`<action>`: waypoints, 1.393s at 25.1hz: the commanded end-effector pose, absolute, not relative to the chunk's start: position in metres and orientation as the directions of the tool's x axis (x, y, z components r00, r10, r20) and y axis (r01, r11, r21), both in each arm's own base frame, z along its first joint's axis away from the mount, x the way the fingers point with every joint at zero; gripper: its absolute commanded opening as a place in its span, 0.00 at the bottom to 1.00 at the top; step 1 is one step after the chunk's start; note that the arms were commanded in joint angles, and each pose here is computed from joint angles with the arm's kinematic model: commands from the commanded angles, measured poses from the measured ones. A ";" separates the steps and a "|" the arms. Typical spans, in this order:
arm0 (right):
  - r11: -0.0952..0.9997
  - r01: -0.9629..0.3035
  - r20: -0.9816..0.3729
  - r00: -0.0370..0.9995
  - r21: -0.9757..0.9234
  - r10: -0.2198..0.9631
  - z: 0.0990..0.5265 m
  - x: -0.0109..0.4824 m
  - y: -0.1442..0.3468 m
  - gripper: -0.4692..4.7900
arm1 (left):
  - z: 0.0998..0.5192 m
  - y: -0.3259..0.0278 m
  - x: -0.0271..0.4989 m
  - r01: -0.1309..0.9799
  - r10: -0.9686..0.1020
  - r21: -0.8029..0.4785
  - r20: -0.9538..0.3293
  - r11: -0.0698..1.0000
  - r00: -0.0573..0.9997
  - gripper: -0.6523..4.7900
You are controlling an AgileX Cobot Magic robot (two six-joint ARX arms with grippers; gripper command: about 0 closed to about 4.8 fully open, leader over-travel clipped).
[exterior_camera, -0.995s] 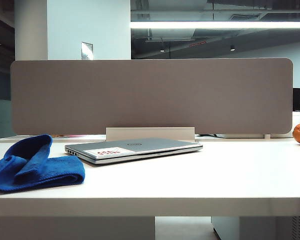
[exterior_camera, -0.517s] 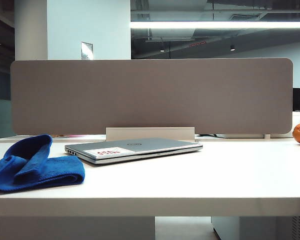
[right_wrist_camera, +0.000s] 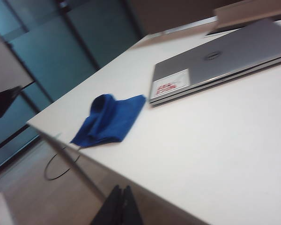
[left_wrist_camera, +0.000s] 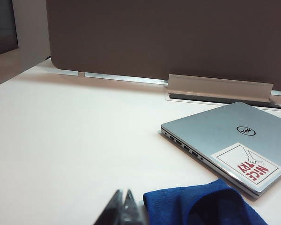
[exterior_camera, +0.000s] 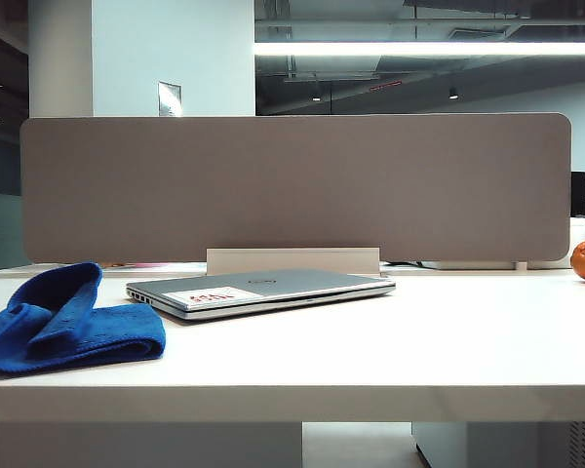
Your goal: Pick up the blue rag and put it over the laptop.
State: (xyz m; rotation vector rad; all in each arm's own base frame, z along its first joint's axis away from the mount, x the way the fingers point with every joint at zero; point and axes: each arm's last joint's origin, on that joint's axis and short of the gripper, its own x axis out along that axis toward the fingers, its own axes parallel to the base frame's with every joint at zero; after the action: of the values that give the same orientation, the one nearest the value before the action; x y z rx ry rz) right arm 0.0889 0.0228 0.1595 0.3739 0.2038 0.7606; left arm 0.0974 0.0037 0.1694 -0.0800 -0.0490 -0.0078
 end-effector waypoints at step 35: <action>0.661 -0.630 -0.035 0.713 0.409 0.701 0.159 0.089 0.023 0.09 | 0.228 0.006 0.244 0.067 -0.182 -0.205 -0.615 0.976 0.767 0.29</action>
State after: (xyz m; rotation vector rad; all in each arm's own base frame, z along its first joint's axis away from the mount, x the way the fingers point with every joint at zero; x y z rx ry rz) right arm 0.0887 0.0229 0.1595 0.3878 0.2108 0.7662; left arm 0.2412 0.0069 0.2295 -0.1665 0.6774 -0.1152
